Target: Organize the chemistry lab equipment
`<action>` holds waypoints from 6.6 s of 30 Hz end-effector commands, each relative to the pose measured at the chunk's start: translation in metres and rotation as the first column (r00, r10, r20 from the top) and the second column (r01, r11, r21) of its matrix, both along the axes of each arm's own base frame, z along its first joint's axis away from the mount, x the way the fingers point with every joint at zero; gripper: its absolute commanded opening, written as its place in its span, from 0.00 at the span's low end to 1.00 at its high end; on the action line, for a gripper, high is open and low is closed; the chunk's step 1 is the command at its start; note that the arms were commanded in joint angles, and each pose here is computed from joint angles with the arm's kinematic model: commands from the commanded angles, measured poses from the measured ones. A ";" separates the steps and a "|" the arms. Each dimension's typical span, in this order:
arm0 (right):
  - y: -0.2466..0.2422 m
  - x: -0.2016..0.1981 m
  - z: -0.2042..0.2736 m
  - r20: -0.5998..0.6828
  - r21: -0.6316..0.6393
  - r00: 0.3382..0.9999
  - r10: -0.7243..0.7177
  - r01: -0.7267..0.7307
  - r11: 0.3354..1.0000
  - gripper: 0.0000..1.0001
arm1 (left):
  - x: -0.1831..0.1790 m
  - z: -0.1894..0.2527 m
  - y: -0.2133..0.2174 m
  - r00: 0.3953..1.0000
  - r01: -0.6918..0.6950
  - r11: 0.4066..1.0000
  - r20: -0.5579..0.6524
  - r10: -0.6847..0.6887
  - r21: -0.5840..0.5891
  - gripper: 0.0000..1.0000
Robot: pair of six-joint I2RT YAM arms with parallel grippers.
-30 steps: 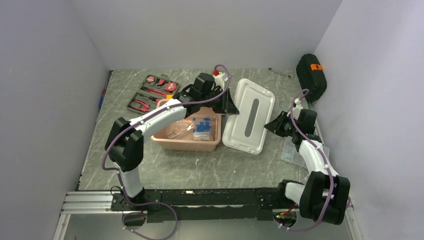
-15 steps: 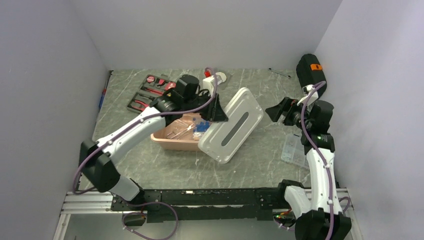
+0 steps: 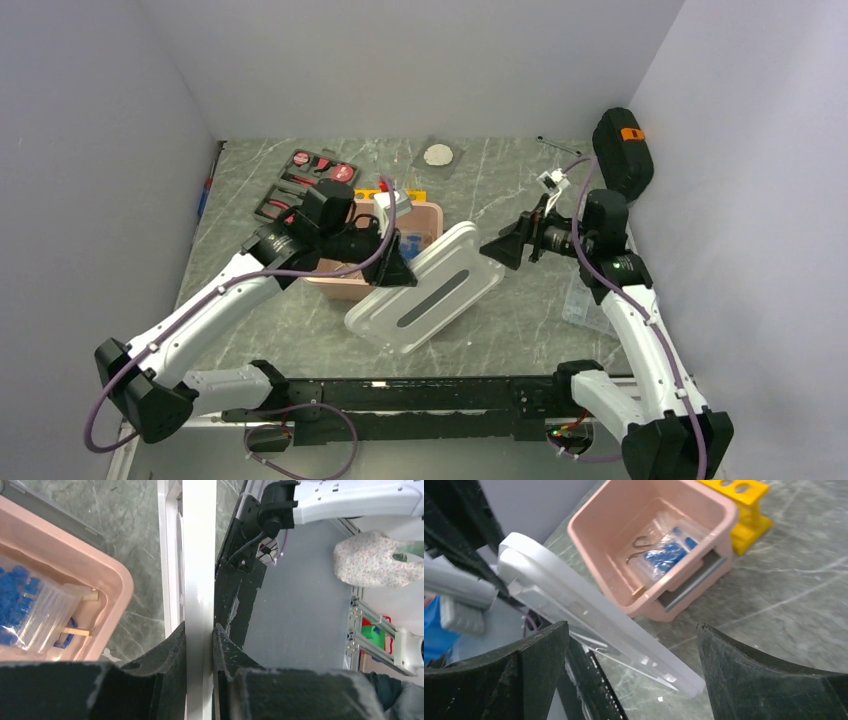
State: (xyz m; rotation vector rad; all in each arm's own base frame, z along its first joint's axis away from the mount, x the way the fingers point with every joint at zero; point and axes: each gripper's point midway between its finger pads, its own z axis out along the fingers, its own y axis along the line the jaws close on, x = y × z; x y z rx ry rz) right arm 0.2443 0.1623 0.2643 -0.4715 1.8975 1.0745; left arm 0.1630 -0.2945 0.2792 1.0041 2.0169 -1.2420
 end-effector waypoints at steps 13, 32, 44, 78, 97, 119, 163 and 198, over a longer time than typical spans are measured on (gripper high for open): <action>0.055 -0.039 0.010 0.060 0.048 0.920 0.386 -0.389 0.920 0.59 | -0.019 0.029 0.025 0.992 0.095 0.987 0.100 -0.082 -0.133 0.00; 0.053 -0.027 0.032 0.102 0.108 0.955 0.277 -0.288 0.952 0.00 | 0.029 0.028 0.043 0.985 -0.091 0.989 0.138 0.106 -0.113 0.59; 0.044 -0.003 0.032 -0.044 0.210 0.989 0.138 -0.126 0.970 0.00 | 0.106 0.048 0.121 0.800 -0.538 0.824 0.199 0.566 -0.179 1.00; 0.094 0.038 0.047 -0.411 0.617 0.912 0.018 0.263 0.742 0.00 | 0.140 -0.004 0.256 0.267 -0.957 0.288 0.307 0.914 -0.027 0.99; 0.138 0.052 0.021 -0.508 0.647 0.861 0.038 0.352 0.676 0.00 | 0.142 -0.015 0.249 0.314 -0.944 0.331 0.302 0.900 -0.006 0.98; 0.121 0.054 -0.019 -0.559 0.433 0.809 -0.182 0.472 0.768 0.11 | 0.150 -0.040 0.230 0.436 -0.900 0.428 0.243 0.867 0.088 0.84; 0.100 0.048 -0.066 -0.197 -0.326 0.788 -0.584 0.509 0.797 0.60 | 0.146 -0.078 0.230 0.501 -0.859 0.452 0.214 0.838 0.241 0.82; 0.097 0.046 -0.121 -0.261 -0.403 0.754 -0.603 0.482 0.778 0.34 | 0.145 -0.079 0.230 0.501 -0.859 0.451 0.213 0.839 0.242 0.82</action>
